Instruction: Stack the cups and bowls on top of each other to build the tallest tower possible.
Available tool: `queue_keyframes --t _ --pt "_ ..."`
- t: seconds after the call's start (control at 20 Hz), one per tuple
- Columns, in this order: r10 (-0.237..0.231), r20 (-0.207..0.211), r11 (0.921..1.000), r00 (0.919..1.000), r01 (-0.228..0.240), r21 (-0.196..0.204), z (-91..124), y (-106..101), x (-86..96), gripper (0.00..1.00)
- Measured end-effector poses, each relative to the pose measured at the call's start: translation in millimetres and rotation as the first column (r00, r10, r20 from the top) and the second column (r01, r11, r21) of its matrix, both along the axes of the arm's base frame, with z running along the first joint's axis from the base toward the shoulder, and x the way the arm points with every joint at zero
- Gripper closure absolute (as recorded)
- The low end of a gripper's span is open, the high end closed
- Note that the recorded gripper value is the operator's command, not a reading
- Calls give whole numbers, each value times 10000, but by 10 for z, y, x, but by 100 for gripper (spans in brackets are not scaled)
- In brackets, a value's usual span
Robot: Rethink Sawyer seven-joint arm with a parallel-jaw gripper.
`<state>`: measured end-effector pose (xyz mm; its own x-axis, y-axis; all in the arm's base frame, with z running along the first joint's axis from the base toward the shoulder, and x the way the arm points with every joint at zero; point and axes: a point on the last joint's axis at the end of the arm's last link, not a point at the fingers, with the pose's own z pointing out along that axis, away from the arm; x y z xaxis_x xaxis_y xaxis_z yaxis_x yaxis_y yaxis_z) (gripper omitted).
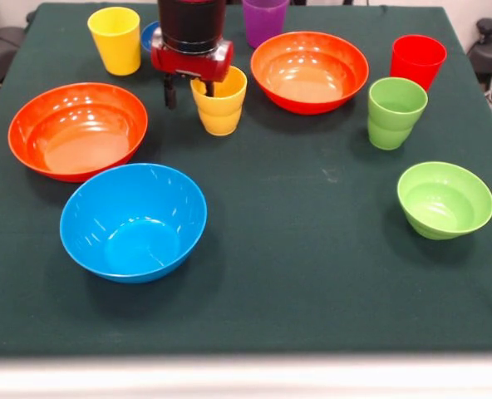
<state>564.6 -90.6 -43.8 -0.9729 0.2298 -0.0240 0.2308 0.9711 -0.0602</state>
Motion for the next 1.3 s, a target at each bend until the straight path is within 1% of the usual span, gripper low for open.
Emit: queue_keyframes --t 0.25,0.4,0.5,0.8,0.95,1.1,1.3 --pt "24 -4 10000 10000 -24 2 9 1 -20 0" --pt "40 11 10000 10000 -40 9 91 25 -39 0" --pt "56 -70 10000 10000 -56 16 196 44 -45 0" --pt "-33 -509 9999 9987 39 103 429 80 -5 0" --pt "-129 -861 9996 9962 148 220 541 119 6 0" --pt "-134 -1077 9995 9941 166 283 621 154 15 0" --pt "-112 -1094 9995 9939 145 291 669 170 33 0"
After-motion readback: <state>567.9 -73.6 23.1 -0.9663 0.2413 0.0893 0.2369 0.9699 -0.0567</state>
